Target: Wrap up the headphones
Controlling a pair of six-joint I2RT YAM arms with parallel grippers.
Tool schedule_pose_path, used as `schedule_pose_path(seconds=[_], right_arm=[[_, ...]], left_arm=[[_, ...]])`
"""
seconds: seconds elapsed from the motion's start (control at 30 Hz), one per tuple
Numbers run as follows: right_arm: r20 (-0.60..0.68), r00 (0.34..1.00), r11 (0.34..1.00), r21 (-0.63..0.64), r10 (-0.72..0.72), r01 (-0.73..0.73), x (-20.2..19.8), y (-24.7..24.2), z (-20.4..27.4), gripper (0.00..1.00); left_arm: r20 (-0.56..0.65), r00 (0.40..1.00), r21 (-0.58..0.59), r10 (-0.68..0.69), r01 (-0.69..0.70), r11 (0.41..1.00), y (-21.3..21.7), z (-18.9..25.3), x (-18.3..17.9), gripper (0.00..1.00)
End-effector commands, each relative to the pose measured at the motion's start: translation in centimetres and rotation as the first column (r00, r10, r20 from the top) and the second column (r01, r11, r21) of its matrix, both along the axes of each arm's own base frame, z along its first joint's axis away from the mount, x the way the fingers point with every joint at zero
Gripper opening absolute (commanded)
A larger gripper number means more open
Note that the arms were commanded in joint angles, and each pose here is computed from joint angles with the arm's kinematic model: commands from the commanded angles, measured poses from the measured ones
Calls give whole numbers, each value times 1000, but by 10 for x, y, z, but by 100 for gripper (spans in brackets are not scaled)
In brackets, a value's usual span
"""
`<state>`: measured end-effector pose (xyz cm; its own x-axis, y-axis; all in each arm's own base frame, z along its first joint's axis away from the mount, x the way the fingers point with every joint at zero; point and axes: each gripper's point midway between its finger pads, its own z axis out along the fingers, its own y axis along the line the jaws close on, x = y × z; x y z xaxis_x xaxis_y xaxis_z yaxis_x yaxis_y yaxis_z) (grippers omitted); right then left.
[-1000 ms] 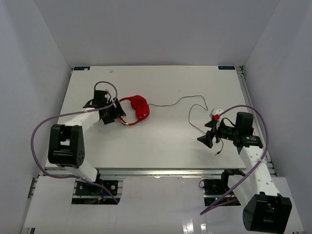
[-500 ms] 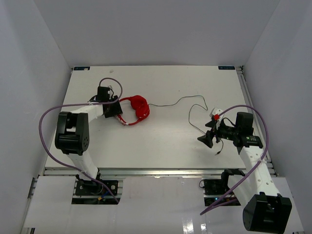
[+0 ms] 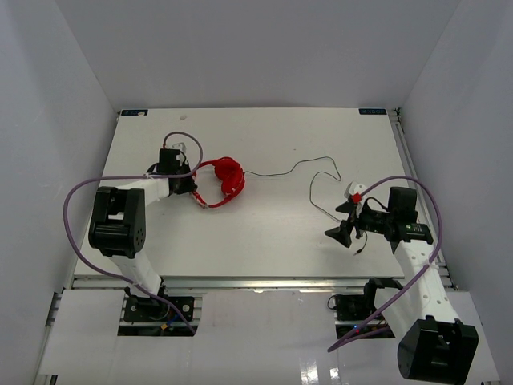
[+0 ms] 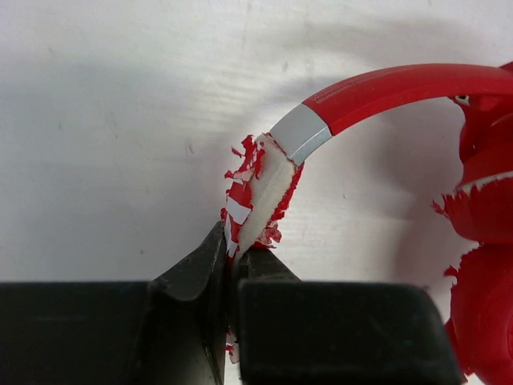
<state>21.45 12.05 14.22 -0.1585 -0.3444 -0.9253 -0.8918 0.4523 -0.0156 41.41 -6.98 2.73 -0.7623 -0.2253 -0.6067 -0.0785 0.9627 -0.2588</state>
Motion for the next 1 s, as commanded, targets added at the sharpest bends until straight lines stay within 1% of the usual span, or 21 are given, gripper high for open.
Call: schedule_pose_path(seconds=[0.0,0.03,0.07,0.1,0.17,0.2,0.23,0.27,0.33,0.43,0.53,0.6,0.63,0.67,0.7,0.8,0.87,0.97], right_arm=[[129,960,964,64,247,-257,-37,25,19,90],[145,948,953,70,283,-296,-45,29,21,90],[157,939,947,50,307,-318,-48,33,20,90],[202,920,940,-6,335,-341,-47,38,18,90],[215,926,950,-54,311,-306,-37,44,18,90],[275,921,961,-100,276,-258,-22,46,22,90],[299,913,960,-112,278,-256,-16,51,28,90],[303,908,957,-110,289,-268,-13,56,32,90],[313,916,968,-84,249,-235,6,65,44,90],[361,901,970,-74,241,-230,30,78,70,90],[479,835,961,-81,270,-265,54,93,120,90],[495,823,957,-61,277,-285,64,100,134,90],[528,802,953,-50,280,-300,67,105,148,90],[526,802,951,-44,283,-306,70,109,151,90],[501,807,939,-37,313,-341,69,119,146,90],[419,792,877,-21,443,-480,48,144,129,90],[388,773,840,-6,501,-542,30,154,115,90],[376,759,814,20,532,-581,17,160,105,91]], left_arm=[[73,994,-137,-77,86,987,-29,48,-20,0],[106,991,-158,-81,97,983,-32,65,-23,0],[140,986,-174,-87,111,978,-35,82,-27,0],[173,979,-206,-111,146,968,-43,101,-36,0],[199,969,-256,-146,195,947,-54,120,-53,0],[208,965,-268,-158,212,940,-58,128,-62,0],[230,958,-278,-170,233,932,-62,140,-72,0],[244,953,-291,-179,248,924,-65,148,-80,0],[234,951,-337,-202,274,901,-73,150,-100,0],[235,945,-372,-229,305,877,-79,159,-121,0],[235,940,-384,-248,324,865,-82,168,-136,0],[240,937,-384,-253,331,862,-82,175,-142,0],[245,935,-384,-256,336,860,-82,179,-144,0],[248,934,-386,-258,340,858,-83,182,-146,0],[243,934,-393,-264,343,853,-85,183,-149,0],[259,927,-415,-271,360,836,-90,195,-154,0],[266,925,-430,-270,364,826,-92,201,-156,0],[290,918,-446,-271,380,810,-95,214,-159,0]])
